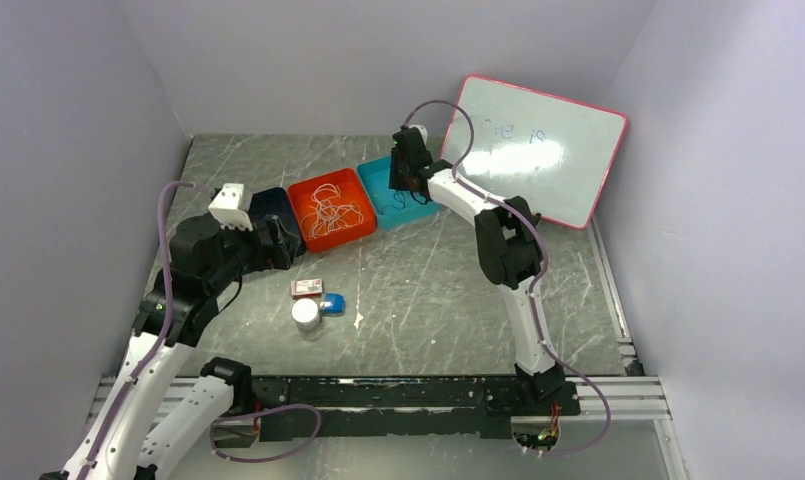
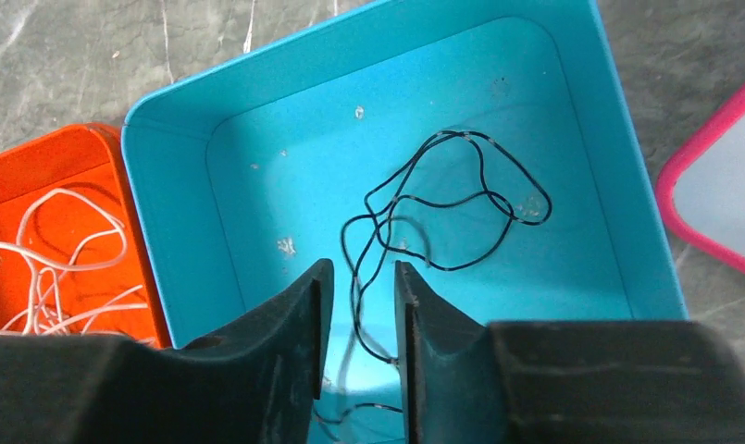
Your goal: Untangle the cables
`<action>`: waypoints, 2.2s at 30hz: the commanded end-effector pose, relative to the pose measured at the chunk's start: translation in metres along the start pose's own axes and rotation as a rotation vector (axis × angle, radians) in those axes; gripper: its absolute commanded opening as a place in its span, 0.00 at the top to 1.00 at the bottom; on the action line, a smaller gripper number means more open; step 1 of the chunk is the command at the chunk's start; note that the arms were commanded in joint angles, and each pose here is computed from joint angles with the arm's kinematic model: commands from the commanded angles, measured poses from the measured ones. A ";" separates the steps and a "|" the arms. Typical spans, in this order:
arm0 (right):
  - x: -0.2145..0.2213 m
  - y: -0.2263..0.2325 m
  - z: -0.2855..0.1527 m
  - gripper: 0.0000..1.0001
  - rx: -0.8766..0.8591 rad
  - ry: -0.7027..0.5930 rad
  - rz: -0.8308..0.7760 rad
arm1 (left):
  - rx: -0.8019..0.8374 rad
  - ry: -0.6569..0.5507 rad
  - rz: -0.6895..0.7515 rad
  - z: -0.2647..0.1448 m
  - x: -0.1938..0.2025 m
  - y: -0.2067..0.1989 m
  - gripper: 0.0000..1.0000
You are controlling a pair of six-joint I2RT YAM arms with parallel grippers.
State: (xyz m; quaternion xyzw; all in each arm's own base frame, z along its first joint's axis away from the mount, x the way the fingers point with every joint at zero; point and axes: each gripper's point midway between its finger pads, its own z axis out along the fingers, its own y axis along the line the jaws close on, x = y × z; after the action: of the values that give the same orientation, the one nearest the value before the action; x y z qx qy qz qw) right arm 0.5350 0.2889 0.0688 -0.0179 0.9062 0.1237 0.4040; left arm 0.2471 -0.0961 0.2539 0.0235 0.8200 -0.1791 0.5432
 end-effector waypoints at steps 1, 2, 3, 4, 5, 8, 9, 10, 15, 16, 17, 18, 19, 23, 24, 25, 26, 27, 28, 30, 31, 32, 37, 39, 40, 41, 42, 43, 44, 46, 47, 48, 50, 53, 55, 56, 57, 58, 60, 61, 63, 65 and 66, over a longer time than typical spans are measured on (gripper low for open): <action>-0.030 0.003 -0.009 0.63 -0.012 -0.074 -0.003 | 0.044 -0.022 0.016 -0.001 -0.005 -0.008 0.01; -0.033 0.004 -0.013 0.61 -0.016 -0.083 -0.007 | 0.045 -0.021 0.016 -0.001 -0.005 -0.008 0.01; -0.036 0.003 -0.018 0.59 -0.019 -0.091 -0.011 | 0.043 -0.019 0.013 -0.001 -0.004 -0.008 0.01; -0.040 0.004 -0.024 0.58 -0.023 -0.101 -0.014 | 0.040 -0.021 0.009 -0.001 -0.004 -0.008 0.01; -0.042 0.004 -0.031 0.58 -0.026 -0.107 -0.015 | 0.039 -0.021 0.005 -0.001 -0.004 -0.007 0.01; -0.052 0.005 -0.057 0.56 -0.046 -0.144 -0.008 | 0.024 -0.022 -0.003 0.000 -0.003 -0.005 0.01; -0.056 0.007 -0.067 0.55 -0.056 -0.158 -0.004 | 0.017 -0.022 -0.003 0.000 -0.003 -0.004 0.01; -0.056 0.007 -0.076 0.55 -0.069 -0.164 0.005 | 0.012 -0.023 -0.004 0.000 -0.004 -0.003 0.01; -0.075 0.009 -0.145 0.45 -0.129 -0.246 0.020 | -0.038 -0.027 -0.004 -0.001 -0.005 0.006 0.01; -0.076 0.007 -0.157 0.44 -0.129 -0.259 0.020 | -0.044 -0.028 -0.005 -0.001 -0.005 0.007 0.01; -0.077 0.004 -0.169 0.43 -0.128 -0.272 0.021 | -0.052 -0.027 -0.004 -0.001 -0.005 0.008 0.01; -0.077 0.001 -0.182 0.42 -0.128 -0.283 0.021 | -0.058 -0.028 -0.007 -0.001 -0.005 0.009 0.01; -0.075 -0.002 -0.192 0.40 -0.127 -0.292 0.017 | -0.066 -0.030 -0.011 -0.001 -0.005 0.010 0.01; -0.064 -0.020 -0.234 0.33 -0.098 -0.319 0.004 | -0.092 -0.020 -0.030 0.000 -0.002 0.014 0.01; -0.060 -0.027 -0.241 0.31 -0.084 -0.322 -0.002 | -0.099 -0.017 -0.035 0.000 -0.002 0.016 0.01; -0.054 -0.033 -0.250 0.30 -0.068 -0.324 -0.008 | -0.097 -0.013 -0.038 0.000 -0.001 0.015 0.01; -0.048 -0.040 -0.257 0.28 -0.050 -0.324 -0.015 | -0.099 -0.013 -0.042 0.000 -0.001 0.015 0.01; -0.042 -0.048 -0.264 0.26 -0.025 -0.326 -0.018 | -0.102 -0.016 -0.049 -0.001 -0.001 0.015 0.01; -0.034 -0.056 -0.271 0.25 -0.008 -0.324 -0.020 | -0.102 -0.021 -0.053 -0.002 -0.002 0.016 0.01; -0.014 -0.070 -0.283 0.21 0.021 -0.310 -0.026 | -0.101 -0.032 -0.057 -0.005 -0.002 0.016 0.01; -0.005 -0.077 -0.289 0.18 0.032 -0.307 -0.026 | -0.108 -0.038 -0.063 -0.006 -0.002 0.017 0.01; 0.004 -0.084 -0.294 0.11 0.045 -0.304 -0.022 | -0.117 -0.041 -0.068 -0.008 -0.001 0.018 0.01; 0.033 -0.107 -0.325 0.00 0.081 -0.314 0.042 | -0.147 -0.051 -0.083 -0.013 0.004 0.025 0.01; 0.042 -0.113 -0.335 0.00 0.089 -0.314 0.078 | -0.148 -0.055 -0.121 -0.016 0.004 0.024 0.01; 0.047 -0.115 -0.338 0.00 0.090 -0.315 0.109 | -0.150 -0.060 -0.125 -0.018 0.002 0.024 0.01; 0.050 -0.117 -0.342 0.00 0.087 -0.321 0.122 | -0.148 -0.065 -0.129 -0.019 0.001 0.023 0.01; 0.054 -0.118 -0.346 0.00 0.079 -0.328 0.136 | -0.150 -0.072 -0.133 -0.021 0.000 0.023 0.01; 0.057 -0.119 -0.349 0.00 0.073 -0.333 0.156 | -0.152 -0.079 -0.141 -0.023 0.000 0.024 0.01; 0.061 -0.120 -0.352 0.00 0.067 -0.332 0.177 | -0.156 -0.085 -0.149 -0.024 -0.001 0.024 0.01; 0.068 -0.116 -0.356 0.00 0.028 -0.323 0.170 | -0.155 -0.096 -0.164 -0.026 0.000 0.024 0.01; 0.071 -0.113 -0.358 0.00 0.002 -0.320 0.156 | -0.153 -0.102 -0.171 -0.027 0.000 0.024 0.01; 0.074 -0.109 -0.359 0.00 -0.032 -0.317 0.143 | -0.152 -0.108 -0.177 -0.028 0.000 0.024 0.01; 0.078 -0.104 -0.361 0.00 -0.077 -0.328 0.116 | -0.152 -0.119 -0.180 -0.030 0.000 0.025 0.01; 0.076 -0.103 -0.369 0.00 -0.100 -0.368 0.082 | -0.178 -0.130 -0.187 -0.034 0.001 0.030 0.01; 0.073 -0.107 -0.373 0.00 -0.088 -0.390 0.069 | -0.190 -0.137 -0.193 -0.035 0.002 0.032 0.01; 0.072 -0.109 -0.374 0.00 -0.076 -0.393 0.059 | -0.192 -0.142 -0.194 -0.036 0.001 0.032 0.01; 0.072 -0.111 -0.374 0.00 -0.062 -0.391 0.049 | -0.190 -0.142 -0.195 -0.036 0.002 0.032 0.01; 0.072 -0.114 -0.373 0.00 -0.042 -0.386 0.041 | -0.186 -0.145 -0.195 -0.036 0.002 0.032 0.01; 0.071 -0.120 -0.371 0.00 -0.001 -0.375 0.036 | -0.184 -0.149 -0.195 -0.035 0.001 0.032 0.01; 0.070 -0.123 -0.371 0.00 0.014 -0.376 0.037 | -0.183 -0.150 -0.195 -0.035 0.001 0.032 0.01; 0.067 -0.125 -0.374 0.00 0.027 -0.390 0.042 | -0.190 -0.145 -0.195 -0.034 0.002 0.033 0.01; 0.065 -0.126 -0.377 0.00 0.024 -0.413 0.040 | -0.193 -0.138 -0.194 -0.033 0.003 0.033 0.01; 0.064 -0.126 -0.379 0.00 0.020 -0.425 0.041 | -0.191 -0.136 -0.193 -0.033 0.004 0.033 0.01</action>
State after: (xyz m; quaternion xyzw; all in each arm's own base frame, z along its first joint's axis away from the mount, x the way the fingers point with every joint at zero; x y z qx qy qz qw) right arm 0.2331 0.0913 0.2215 0.0257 0.8196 0.1363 0.5559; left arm 0.2241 -0.0567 0.2579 -0.1158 0.7894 -0.1584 0.5817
